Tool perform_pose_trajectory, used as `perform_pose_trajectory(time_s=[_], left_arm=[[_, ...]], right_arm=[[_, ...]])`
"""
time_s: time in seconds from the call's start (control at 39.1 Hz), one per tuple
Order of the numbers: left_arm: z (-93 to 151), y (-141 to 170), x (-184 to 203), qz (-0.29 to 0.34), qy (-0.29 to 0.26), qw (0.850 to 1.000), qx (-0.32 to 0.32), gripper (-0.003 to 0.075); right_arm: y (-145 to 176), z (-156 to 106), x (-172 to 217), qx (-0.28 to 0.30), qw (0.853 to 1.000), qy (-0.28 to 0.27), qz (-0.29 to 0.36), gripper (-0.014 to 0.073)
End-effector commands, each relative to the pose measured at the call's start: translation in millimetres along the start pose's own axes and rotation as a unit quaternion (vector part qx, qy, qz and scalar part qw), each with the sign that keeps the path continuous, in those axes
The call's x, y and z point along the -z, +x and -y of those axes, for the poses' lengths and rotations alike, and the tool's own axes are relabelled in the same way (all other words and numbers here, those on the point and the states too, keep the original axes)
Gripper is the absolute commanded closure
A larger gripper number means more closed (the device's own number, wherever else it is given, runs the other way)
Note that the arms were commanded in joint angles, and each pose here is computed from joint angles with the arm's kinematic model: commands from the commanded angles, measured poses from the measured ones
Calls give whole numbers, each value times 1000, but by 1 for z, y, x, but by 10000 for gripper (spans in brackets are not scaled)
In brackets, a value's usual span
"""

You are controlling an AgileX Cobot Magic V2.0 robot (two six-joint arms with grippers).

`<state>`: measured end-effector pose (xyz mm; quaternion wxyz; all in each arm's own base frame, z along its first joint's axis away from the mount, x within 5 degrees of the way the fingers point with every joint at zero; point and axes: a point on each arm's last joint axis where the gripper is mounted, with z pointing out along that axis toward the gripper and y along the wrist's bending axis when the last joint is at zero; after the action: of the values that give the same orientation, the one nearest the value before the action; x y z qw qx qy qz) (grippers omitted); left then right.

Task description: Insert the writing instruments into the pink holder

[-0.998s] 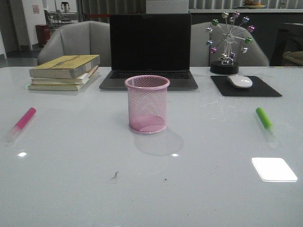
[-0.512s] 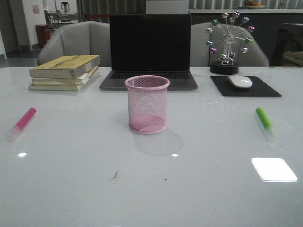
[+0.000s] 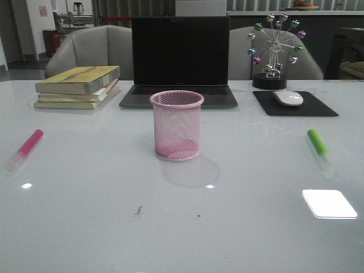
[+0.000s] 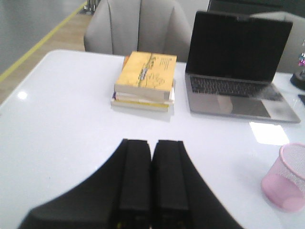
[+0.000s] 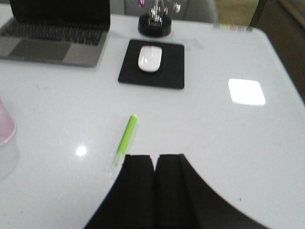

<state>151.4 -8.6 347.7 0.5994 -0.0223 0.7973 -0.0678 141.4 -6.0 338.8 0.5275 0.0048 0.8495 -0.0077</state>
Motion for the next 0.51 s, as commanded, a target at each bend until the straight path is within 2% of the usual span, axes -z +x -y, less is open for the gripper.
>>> perform_pose_trajectory(time_s=[0.0,0.1,0.18,0.28,0.41,0.49], left_arm=[[1,-14,-6,31,2,999,10,628],[1,-12,-13,21,1,1000,10,627],[1,-12,-13,21,1,1000,11,598],[1,-12,-13,23,1,1000,11,475],[1,-13,-13,27,0,1000,11,281],[1,-13,-13,27,0,1000,11,220]], right_arm=[[-11,1,-3,8,1000,3,8,543],[-9,1,-7,7,1000,2,-7,543],[-9,1,-7,7,1000,2,-8,516],[-9,1,-7,7,1000,2,-10,424],[-8,1,-7,7,1000,1,-12,242],[-8,1,-6,7,1000,1,-14,167]])
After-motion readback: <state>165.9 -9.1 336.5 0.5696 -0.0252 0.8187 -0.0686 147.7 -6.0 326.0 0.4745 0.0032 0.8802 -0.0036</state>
